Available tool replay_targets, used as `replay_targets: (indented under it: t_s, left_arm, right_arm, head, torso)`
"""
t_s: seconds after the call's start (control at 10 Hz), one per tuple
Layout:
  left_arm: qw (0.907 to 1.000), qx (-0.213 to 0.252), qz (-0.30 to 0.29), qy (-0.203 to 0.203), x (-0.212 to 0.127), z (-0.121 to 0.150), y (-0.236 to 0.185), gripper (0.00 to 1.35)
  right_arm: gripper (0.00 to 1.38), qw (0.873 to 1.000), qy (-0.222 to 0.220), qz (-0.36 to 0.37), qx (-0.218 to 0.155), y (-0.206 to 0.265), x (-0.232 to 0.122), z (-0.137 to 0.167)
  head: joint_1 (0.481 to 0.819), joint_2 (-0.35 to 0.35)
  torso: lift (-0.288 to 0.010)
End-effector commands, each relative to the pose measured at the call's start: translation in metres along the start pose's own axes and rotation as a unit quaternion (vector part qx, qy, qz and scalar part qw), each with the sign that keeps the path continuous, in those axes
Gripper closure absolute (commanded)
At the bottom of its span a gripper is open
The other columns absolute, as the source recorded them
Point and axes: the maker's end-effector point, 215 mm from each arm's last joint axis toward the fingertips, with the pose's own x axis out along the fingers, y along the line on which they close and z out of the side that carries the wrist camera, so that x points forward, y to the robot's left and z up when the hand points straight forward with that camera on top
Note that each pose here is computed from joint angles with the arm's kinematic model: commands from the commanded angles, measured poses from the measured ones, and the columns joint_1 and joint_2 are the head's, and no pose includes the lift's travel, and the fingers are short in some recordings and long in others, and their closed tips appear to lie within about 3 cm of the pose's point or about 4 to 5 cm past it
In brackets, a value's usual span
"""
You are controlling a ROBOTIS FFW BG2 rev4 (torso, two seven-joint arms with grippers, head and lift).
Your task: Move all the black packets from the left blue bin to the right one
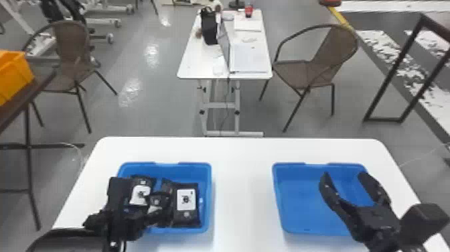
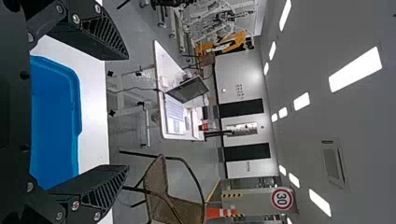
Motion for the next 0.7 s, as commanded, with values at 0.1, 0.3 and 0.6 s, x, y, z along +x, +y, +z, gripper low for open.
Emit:
replay_targets:
  t_s: [0.1,0.3,0.6]
  left_arm:
    - [0.9987,0.024,-0.024,-0.037,-0.017,0.027,-0.002,1.21]
    - [0.9896,0.035,-0.054,-0.129,-0.059,0.076,-0.013,1.21]
    - [0.9563,0.063,-0.172,-0.228,-0.082,0.146,-0.078,1.21]
  right_arm:
    - [0.20,1.000,-0.001,0.001,0.003,0.002,0.001,0.000]
    - [0.20,1.000,-0.003,0.005,0.008,0.006,0.002,0.001]
    - [0.20,0.998,-0.022,0.058,-0.004,0.053,0.025,0.021]
  head:
    - [0.695,0.007]
    - [0.695,0.006]
    - [0.695,-0.008]
  torso:
    - [0.000]
    - [0.000]
    - [0.000]
